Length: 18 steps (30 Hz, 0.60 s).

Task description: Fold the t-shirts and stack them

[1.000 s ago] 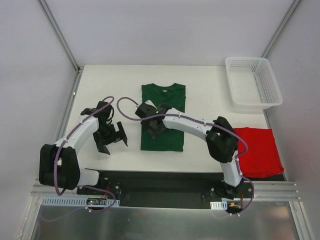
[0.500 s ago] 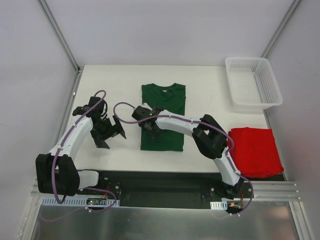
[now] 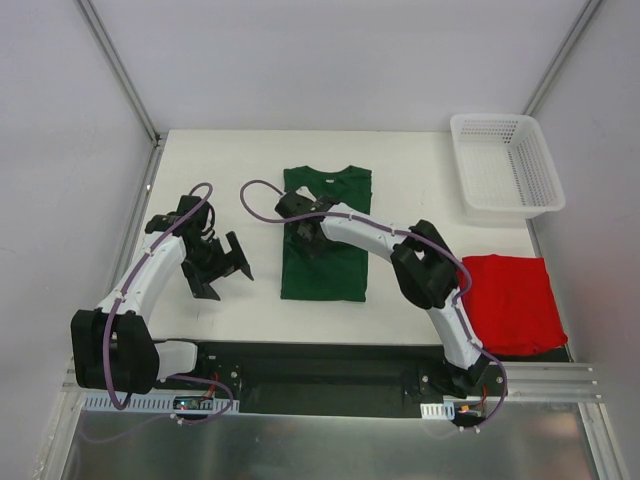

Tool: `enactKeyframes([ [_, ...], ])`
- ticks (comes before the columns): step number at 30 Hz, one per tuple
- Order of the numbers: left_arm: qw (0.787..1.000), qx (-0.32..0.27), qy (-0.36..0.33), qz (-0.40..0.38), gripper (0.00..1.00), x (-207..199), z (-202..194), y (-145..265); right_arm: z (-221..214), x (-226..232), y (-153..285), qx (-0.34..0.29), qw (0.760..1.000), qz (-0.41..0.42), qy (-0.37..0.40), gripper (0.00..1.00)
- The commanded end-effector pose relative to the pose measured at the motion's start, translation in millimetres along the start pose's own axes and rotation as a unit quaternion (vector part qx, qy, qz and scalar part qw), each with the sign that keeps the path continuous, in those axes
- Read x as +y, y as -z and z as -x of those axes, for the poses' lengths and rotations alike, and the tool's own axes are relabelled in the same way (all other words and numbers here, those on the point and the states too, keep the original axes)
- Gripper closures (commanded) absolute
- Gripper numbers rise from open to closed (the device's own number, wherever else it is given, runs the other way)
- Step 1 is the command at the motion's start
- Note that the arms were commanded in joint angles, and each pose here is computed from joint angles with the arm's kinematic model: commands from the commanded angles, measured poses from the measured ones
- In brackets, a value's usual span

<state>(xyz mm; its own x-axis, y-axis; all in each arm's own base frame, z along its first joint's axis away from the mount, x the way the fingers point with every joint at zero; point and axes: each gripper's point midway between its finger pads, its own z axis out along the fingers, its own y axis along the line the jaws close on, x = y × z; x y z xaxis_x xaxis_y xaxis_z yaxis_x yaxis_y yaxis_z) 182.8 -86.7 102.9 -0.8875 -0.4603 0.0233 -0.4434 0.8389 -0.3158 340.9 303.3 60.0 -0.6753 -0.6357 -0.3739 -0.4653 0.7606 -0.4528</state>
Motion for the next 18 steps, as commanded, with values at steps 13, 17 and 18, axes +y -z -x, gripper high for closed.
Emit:
enactKeyframes([
  [13,1.000,0.022,-0.005,-0.004,0.01,2.4,-8.9,-0.7,33.1,-39.3,15.1,-0.035,0.996,-0.078,-0.015,0.11],
  [17,1.000,0.028,-0.004,-0.004,0.01,2.4,-10.1,-2.7,41.5,-50.4,16.7,-0.047,0.994,-0.098,-0.028,0.11],
  [18,1.000,0.028,-0.005,-0.005,0.01,2.2,-10.0,-3.0,44.6,-50.0,15.6,-0.051,0.994,-0.097,-0.030,0.11],
])
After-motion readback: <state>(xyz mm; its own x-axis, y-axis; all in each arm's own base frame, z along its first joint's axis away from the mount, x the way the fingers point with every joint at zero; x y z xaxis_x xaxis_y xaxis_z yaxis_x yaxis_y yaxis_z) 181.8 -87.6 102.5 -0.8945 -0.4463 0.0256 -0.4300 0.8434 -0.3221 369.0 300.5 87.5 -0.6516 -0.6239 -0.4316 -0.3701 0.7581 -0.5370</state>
